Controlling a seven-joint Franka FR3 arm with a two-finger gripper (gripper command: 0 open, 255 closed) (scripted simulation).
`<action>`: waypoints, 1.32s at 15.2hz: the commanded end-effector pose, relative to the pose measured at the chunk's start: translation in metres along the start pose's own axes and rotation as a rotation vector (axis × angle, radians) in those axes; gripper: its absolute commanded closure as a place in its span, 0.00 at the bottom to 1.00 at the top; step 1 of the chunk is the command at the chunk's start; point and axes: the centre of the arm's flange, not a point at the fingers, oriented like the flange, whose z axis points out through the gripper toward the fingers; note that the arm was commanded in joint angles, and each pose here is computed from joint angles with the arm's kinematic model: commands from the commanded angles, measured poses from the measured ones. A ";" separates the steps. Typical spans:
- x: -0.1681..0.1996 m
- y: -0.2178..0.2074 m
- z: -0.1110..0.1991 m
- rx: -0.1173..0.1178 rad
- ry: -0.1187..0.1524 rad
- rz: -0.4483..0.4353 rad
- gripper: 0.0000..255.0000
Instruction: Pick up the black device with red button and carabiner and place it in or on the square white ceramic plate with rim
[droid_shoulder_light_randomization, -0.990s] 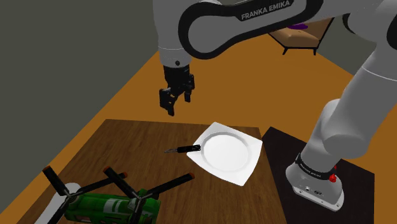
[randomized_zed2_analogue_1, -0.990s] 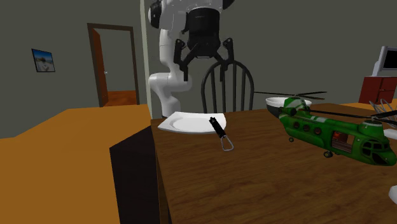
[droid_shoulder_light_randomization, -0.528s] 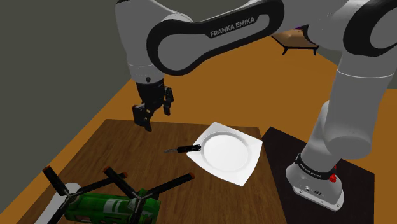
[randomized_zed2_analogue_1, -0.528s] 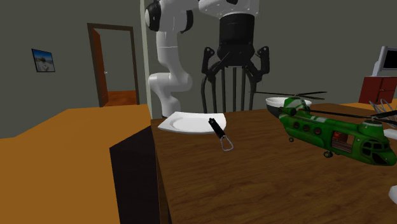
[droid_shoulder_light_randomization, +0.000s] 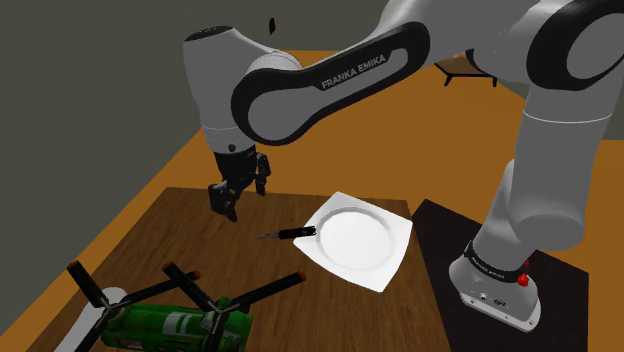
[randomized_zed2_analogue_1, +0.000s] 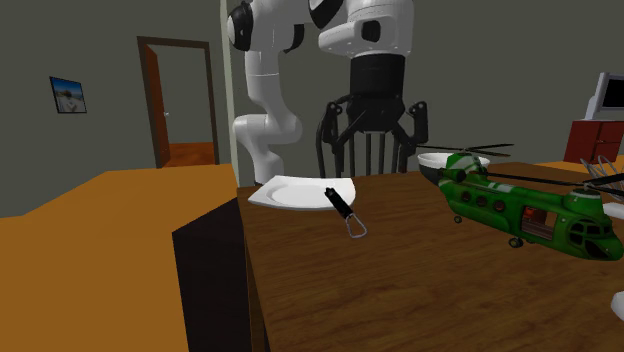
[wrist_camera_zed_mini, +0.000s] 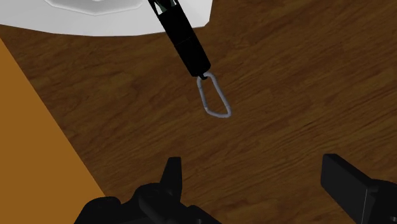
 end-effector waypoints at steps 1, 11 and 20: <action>0.000 0.000 0.003 0.000 0.001 0.000 0.00; 0.000 0.000 0.003 0.000 0.001 0.000 1.00; -0.017 -0.001 0.021 -0.034 -0.017 -0.155 0.00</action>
